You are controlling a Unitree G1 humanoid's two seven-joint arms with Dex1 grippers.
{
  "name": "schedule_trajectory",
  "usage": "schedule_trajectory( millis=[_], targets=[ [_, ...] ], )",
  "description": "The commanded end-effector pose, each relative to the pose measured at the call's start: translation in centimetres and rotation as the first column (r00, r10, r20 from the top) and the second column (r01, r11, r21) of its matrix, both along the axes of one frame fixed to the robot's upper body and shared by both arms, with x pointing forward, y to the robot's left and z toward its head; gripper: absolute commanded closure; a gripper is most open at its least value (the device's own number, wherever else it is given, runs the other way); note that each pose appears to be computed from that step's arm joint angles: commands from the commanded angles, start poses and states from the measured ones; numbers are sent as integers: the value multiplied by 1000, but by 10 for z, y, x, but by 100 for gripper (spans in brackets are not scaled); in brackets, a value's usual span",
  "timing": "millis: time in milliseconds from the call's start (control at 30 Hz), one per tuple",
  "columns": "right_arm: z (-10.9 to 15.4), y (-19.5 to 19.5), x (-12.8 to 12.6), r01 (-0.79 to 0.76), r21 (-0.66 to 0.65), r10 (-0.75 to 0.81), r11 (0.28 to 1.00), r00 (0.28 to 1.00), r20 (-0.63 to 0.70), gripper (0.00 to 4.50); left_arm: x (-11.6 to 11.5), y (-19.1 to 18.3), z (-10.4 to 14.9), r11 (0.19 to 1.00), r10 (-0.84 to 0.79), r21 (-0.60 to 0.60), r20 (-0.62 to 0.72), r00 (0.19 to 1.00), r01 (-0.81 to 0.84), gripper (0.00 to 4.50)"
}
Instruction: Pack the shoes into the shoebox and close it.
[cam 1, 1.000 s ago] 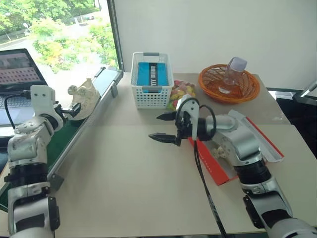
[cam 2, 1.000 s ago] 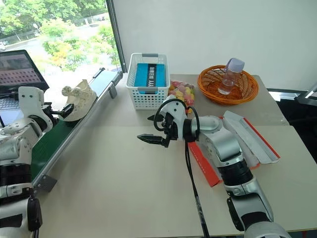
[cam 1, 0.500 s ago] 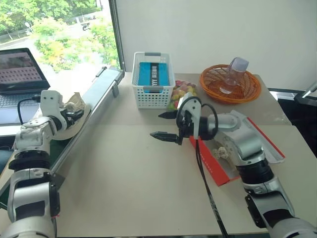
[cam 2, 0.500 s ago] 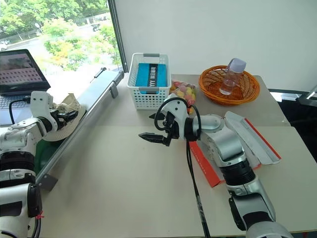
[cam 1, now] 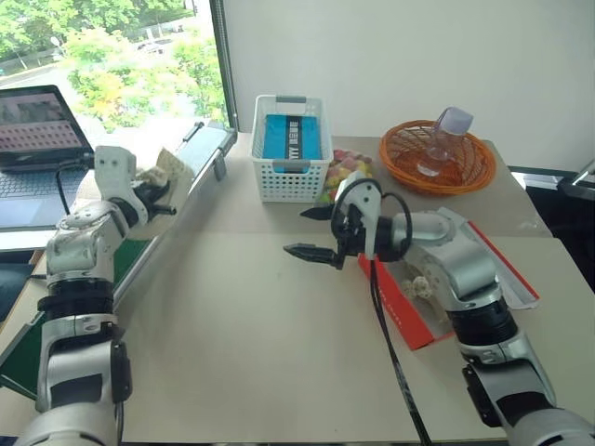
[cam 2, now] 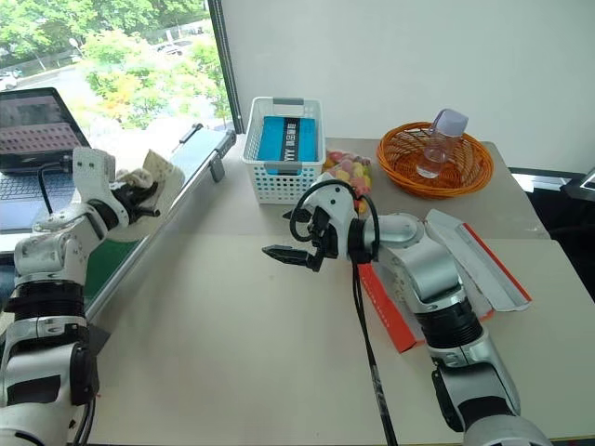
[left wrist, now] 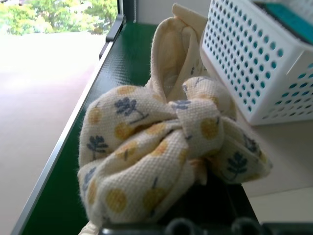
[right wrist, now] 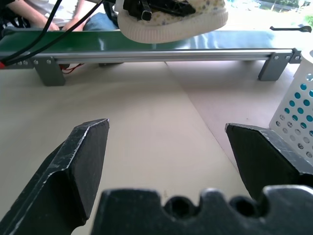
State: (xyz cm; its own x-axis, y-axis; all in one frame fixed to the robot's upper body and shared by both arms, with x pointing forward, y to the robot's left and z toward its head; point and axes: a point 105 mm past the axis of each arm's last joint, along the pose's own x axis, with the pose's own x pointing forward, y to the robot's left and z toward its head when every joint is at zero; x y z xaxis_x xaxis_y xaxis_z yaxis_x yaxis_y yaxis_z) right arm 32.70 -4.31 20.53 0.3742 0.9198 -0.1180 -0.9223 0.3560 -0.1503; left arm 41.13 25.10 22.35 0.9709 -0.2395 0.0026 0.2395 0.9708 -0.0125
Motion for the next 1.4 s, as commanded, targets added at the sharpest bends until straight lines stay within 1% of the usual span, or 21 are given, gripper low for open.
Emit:
schedule_trajectory(
  millis=[33,67,133,167,233,333,433,600,833,1033,1100,1167,1200,1233,1333,1367,1400],
  targets=[
    [38,-14,5,57,165,-53,985,998,-29,0,-14,-55,56,985,-158,-35,188,969,168,448],
    [47,-21,11,108,234,-91,966,992,-82,0,-19,-76,60,972,-215,-48,205,955,229,448],
    [59,-30,18,171,325,-126,930,980,-155,0,-27,-104,64,949,-286,-67,227,931,308,448],
    [71,-35,21,201,398,-138,895,973,-183,0,-29,-121,65,923,-323,-139,230,918,360,448],
    [89,-43,23,240,499,-143,832,964,-225,0,-30,-144,62,878,-361,-248,221,906,410,448],
    [102,-51,27,303,569,-166,765,946,-279,0,-30,-173,54,843,-409,-290,201,890,453,448],
    [105,-55,29,346,587,-182,732,930,-320,0,-34,-192,58,809,-446,-318,214,869,494,448],
    [100,-59,29,400,576,-217,713,907,-361,0,-41,-220,61,763,-503,-335,229,834,552,448],
    [94,-68,32,455,553,-266,698,882,-390,0,-41,-220,63,759,-497,-351,230,836,548,448],
    [88,-66,36,472,538,-277,698,871,-405,0,-51,-239,62,723,-528,-382,232,817,576,448],
    [87,-65,37,477,537,-277,695,868,-413,0,-53,-240,61,724,-535,-372,230,813,582,448],
    [86,-65,39,481,542,-270,689,864,-424,0,-49,-235,54,740,-524,-369,207,826,562,448],
    [86,-66,39,483,545,-268,686,863,-428,56,-48,-234,51,741,-523,-374,200,829,558,450],
    [86,-66,40,482,547,-265,684,863,-430,67,-49,-235,50,739,-526,-377,197,828,559,450],
    [87,-67,41,485,556,-263,675,862,-433,174,-52,-237,50,729,-538,-378,199,819,571,450],
    [88,-67,41,486,560,-261,671,862,-435,186,-52,-237,49,728,-539,-378,199,818,572,450],
    [88,-68,42,486,564,-259,668,862,-436,243,-52,-237,49,728,-539,-378,199,818,572,450]
  ],
)
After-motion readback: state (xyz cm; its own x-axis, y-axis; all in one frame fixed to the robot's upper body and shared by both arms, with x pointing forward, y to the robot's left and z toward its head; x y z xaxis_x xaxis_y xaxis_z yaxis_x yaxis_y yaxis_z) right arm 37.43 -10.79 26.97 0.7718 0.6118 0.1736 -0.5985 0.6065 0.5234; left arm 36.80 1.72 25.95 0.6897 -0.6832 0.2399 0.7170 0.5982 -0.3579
